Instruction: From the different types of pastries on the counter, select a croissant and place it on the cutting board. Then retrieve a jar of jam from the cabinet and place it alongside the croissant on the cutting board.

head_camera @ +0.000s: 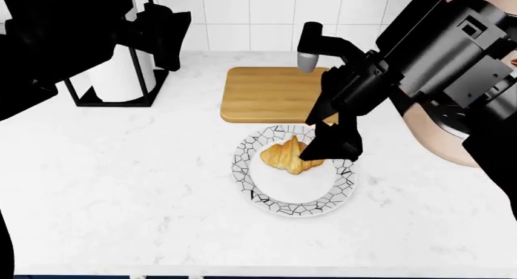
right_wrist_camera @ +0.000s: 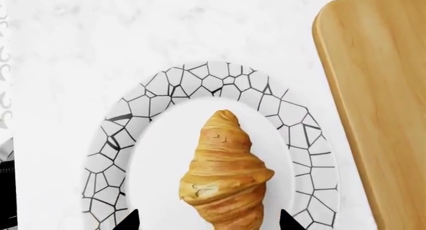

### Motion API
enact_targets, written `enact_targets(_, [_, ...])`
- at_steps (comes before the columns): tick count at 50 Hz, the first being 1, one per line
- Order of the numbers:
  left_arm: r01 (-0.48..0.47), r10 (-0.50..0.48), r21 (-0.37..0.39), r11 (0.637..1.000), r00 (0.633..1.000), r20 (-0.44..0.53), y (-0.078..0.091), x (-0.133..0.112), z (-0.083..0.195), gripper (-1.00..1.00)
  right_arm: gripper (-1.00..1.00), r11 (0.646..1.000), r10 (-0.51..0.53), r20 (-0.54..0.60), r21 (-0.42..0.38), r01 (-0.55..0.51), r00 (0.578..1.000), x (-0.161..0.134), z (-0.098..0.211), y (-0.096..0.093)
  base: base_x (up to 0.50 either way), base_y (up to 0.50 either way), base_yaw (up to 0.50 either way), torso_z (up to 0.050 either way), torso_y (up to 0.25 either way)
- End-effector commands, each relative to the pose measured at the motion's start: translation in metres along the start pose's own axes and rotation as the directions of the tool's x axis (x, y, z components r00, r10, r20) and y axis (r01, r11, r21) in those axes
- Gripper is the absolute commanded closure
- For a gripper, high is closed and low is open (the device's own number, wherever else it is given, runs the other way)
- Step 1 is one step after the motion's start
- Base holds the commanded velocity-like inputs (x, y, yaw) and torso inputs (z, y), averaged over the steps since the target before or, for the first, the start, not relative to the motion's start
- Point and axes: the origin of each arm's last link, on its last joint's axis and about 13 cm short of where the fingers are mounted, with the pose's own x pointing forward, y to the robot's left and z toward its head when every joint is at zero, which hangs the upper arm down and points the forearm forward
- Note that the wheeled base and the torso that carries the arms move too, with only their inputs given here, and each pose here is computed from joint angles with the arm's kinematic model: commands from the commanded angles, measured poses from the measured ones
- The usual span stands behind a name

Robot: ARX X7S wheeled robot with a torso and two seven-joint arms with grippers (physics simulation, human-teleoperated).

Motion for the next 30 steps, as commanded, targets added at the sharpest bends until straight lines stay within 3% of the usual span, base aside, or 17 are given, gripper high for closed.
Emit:
enact_targets(1, [0.001, -0.001, -0.002, 1.000, 1.000, -0.006, 0.000, 0.001, -0.002, -1.00, -1.00, 1.000, -0.010, -0.013, 0.000, 0.010, 1.000, 0.006, -0.005, -0.002, 0.00, 0.00, 0.00, 0.000, 0.000])
enact_targets(30, [-0.004, 0.003, -0.014, 1.000, 1.000, -0.021, 0.004, 0.004, -0.008, -1.00, -1.00, 1.000, 0.012, -0.029, -0.002, -0.012, 1.000, 0.041, -0.008, -0.018, 0.00, 0.00, 0.00, 0.000, 0.000])
